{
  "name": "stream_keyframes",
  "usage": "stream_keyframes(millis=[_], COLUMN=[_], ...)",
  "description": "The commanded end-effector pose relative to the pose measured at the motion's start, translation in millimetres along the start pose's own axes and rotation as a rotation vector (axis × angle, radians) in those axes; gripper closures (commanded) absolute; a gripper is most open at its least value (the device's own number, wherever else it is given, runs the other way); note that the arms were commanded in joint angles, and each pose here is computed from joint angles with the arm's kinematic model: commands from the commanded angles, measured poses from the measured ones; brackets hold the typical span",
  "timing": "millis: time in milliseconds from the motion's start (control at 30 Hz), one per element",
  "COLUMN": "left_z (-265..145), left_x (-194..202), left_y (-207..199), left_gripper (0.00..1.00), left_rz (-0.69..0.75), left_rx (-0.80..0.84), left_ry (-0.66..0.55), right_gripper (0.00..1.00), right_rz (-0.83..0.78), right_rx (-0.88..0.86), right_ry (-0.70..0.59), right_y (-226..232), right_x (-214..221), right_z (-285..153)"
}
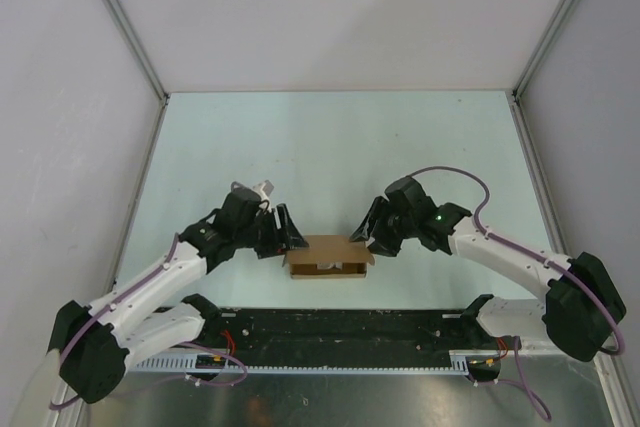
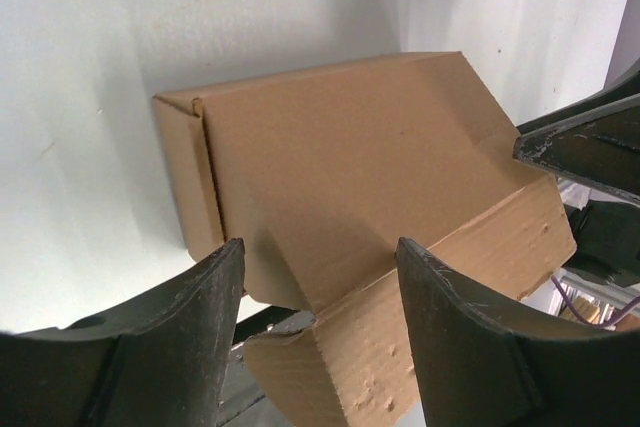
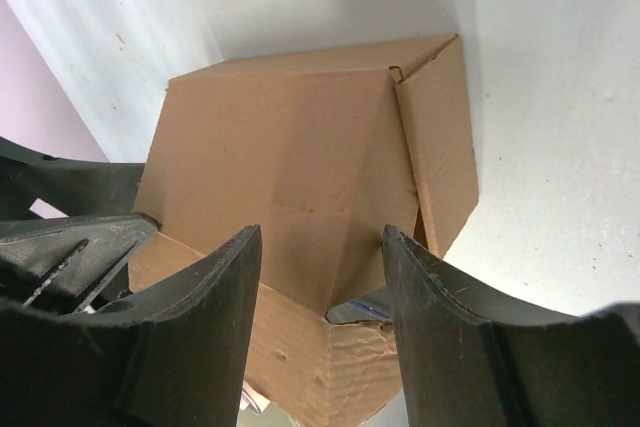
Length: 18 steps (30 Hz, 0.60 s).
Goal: Fold the paper box
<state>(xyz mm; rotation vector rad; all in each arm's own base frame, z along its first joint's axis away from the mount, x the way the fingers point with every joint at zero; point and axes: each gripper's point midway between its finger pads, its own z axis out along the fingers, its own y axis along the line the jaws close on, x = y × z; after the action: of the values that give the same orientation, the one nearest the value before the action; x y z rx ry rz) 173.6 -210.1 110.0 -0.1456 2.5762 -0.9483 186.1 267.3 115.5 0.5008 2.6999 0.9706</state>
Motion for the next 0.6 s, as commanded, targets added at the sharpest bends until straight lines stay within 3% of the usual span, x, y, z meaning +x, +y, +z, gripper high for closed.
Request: stream_keyframes(millis=[0,400,567], left_z=[-1,2,6], left_x=[1,20,26], left_y=[2,24,34], left_gripper=[0.33,0.35,0.35], left_rz=[-0.019,-0.041,-0.067], left_rx=[0.013,-0.012,-0.032], left_ry=[-0.035,-0.029,-0.031], right_gripper=[0.44,0.44,0.39], right_rz=[-0.023,-0.103,-0.145], right_rx=[0.011,0.094,0.092], right_ry=[-0.022,-0.029,-0.011], right_y=[-7,-33,-36], right_x=[3,8,12], right_z=[-3,-6,1])
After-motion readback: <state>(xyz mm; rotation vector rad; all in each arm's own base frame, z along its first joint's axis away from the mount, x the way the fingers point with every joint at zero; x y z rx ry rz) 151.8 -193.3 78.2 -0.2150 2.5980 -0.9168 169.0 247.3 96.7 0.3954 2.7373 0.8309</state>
